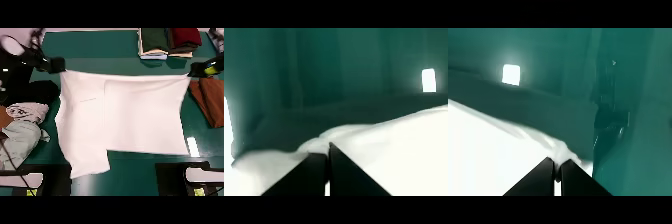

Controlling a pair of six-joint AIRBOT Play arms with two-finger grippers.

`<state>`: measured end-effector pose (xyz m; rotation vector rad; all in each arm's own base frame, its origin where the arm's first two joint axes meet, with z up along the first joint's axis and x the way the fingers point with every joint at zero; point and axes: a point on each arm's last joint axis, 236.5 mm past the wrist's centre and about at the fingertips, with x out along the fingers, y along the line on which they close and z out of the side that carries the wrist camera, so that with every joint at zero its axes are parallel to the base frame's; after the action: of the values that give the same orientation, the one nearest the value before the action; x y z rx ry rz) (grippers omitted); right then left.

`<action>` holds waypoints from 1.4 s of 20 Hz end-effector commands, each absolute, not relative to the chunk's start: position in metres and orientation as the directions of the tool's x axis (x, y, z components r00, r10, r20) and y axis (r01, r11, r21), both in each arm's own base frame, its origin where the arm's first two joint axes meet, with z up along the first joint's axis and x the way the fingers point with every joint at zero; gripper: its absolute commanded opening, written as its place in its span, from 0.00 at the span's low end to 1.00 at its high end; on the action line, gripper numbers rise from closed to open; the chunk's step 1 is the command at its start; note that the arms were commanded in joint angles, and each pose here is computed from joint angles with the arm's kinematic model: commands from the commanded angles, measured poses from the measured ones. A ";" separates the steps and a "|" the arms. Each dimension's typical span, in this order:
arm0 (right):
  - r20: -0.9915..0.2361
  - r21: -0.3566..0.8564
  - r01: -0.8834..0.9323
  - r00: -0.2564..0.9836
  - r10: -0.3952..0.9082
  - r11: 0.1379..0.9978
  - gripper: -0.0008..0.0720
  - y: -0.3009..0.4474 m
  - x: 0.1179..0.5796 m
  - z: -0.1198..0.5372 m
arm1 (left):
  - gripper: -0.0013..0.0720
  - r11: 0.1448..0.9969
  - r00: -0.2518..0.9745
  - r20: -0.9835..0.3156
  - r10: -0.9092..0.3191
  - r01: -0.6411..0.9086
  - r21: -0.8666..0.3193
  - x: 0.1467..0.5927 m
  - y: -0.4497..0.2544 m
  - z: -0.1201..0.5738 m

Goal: Fold the shirts.

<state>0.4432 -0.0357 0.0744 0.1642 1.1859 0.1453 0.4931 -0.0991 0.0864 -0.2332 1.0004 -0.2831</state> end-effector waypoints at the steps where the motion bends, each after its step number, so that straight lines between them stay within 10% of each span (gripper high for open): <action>1: -0.935 0.220 0.001 0.286 0.211 0.975 0.03 -0.036 0.472 0.018 | 0.05 0.940 0.494 -0.804 -0.332 0.105 -0.324 0.522 -0.099 0.038; 14: -0.966 0.176 0.014 0.194 0.170 0.984 0.03 -0.036 0.404 -0.010 | 0.05 0.931 0.072 -0.931 -0.357 0.101 -0.350 0.416 -0.092 -0.042; 15: -0.969 0.180 0.019 0.174 0.174 0.983 0.04 -0.035 0.397 -0.017 | 0.08 0.938 0.059 -0.937 -0.345 0.064 -0.341 0.411 -0.089 -0.051; 16: -0.971 0.183 0.021 0.162 0.177 0.983 0.09 -0.034 0.393 -0.020 | 0.49 0.943 0.052 -0.943 -0.330 0.051 -0.328 0.408 -0.085 -0.056; 17: -0.971 0.183 0.021 0.159 0.178 0.983 0.39 -0.034 0.392 -0.021 | 0.78 0.949 0.049 -0.948 -0.315 0.036 -0.314 0.407 -0.082 -0.058; 18: -0.971 0.184 0.020 0.160 0.178 0.983 0.52 -0.033 0.393 -0.019 | 0.75 0.950 0.038 -0.949 -0.311 0.038 -0.310 0.405 -0.081 -0.055; 23: -0.968 0.181 -0.008 0.175 0.180 0.983 0.52 -0.028 0.373 0.024 | 0.75 0.961 0.102 -0.957 -0.273 0.062 -0.268 0.379 -0.071 0.000; 28: -0.929 0.181 -0.052 0.317 0.189 0.982 0.52 -0.015 0.354 0.093 | 0.75 0.964 0.072 -0.962 -0.262 -0.035 -0.265 0.259 -0.066 -0.013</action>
<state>0.3672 -0.0249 0.0598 0.1269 1.3051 0.1352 0.3160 -0.0705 -0.0022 -0.2090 1.4745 -0.2249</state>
